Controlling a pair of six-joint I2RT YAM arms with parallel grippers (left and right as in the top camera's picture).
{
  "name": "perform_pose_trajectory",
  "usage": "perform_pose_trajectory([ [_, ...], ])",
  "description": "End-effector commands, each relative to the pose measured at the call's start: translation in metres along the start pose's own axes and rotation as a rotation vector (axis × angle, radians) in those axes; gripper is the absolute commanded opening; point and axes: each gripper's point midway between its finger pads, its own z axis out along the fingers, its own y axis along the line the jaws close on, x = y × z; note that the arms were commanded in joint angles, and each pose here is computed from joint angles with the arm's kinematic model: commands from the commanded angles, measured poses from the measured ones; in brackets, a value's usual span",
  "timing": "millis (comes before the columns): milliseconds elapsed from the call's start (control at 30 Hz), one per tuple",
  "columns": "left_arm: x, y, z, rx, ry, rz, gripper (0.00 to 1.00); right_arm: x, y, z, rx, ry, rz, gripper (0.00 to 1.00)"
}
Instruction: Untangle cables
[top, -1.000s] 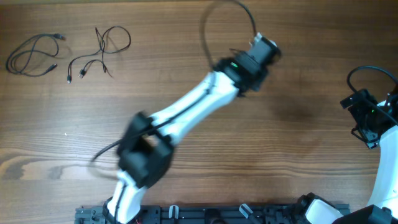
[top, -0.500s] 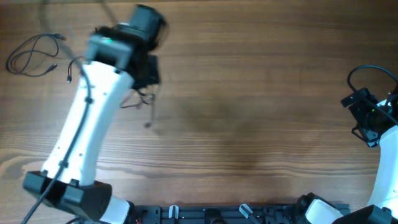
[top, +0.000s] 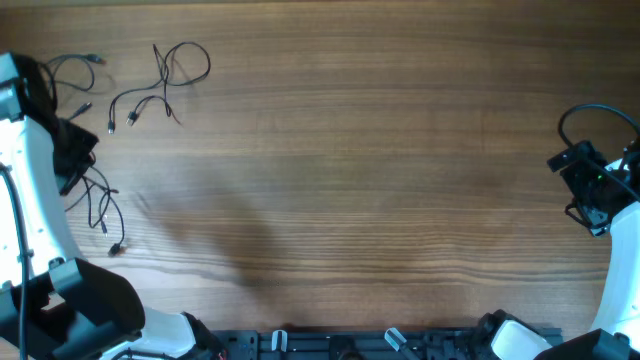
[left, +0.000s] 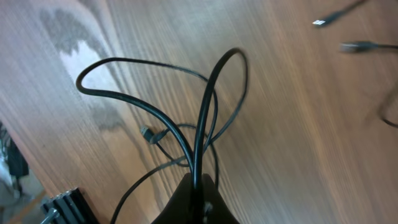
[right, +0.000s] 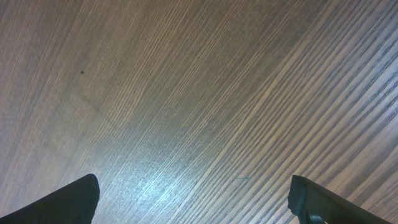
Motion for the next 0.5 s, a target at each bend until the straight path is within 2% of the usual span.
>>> perform_pose_trajectory([
  [0,-0.008,0.010,0.027,0.017,-0.013,-0.104,0.04,-0.001,0.002,-0.003,-0.014,-0.008,-0.010,1.00],
  [167,-0.038,0.035,0.066,0.031,-0.070,-0.397,0.04,0.000,0.001,-0.003,-0.011,-0.002,-0.009,1.00],
  [267,-0.058,0.058,0.078,0.035,-0.107,-0.520,0.04,0.001,0.002,-0.003,-0.017,0.004,-0.009,1.00],
  [300,-0.062,0.062,0.079,0.040,-0.113,-0.536,0.13,0.001,0.002,-0.003,-0.017,0.004,-0.009,1.00],
  [333,-0.065,0.064,0.080,0.054,-0.114,-0.556,0.47,0.001,0.002,-0.003,-0.017,0.004,-0.009,1.00],
  [367,-0.069,0.062,0.080,0.084,-0.113,-0.576,1.00,0.001,0.002,-0.003,-0.017,0.004,-0.009,1.00],
  [467,-0.077,0.029,0.074,0.290,-0.060,-0.576,1.00,0.003,0.007,-0.003,-0.041,0.014,0.000,1.00],
])
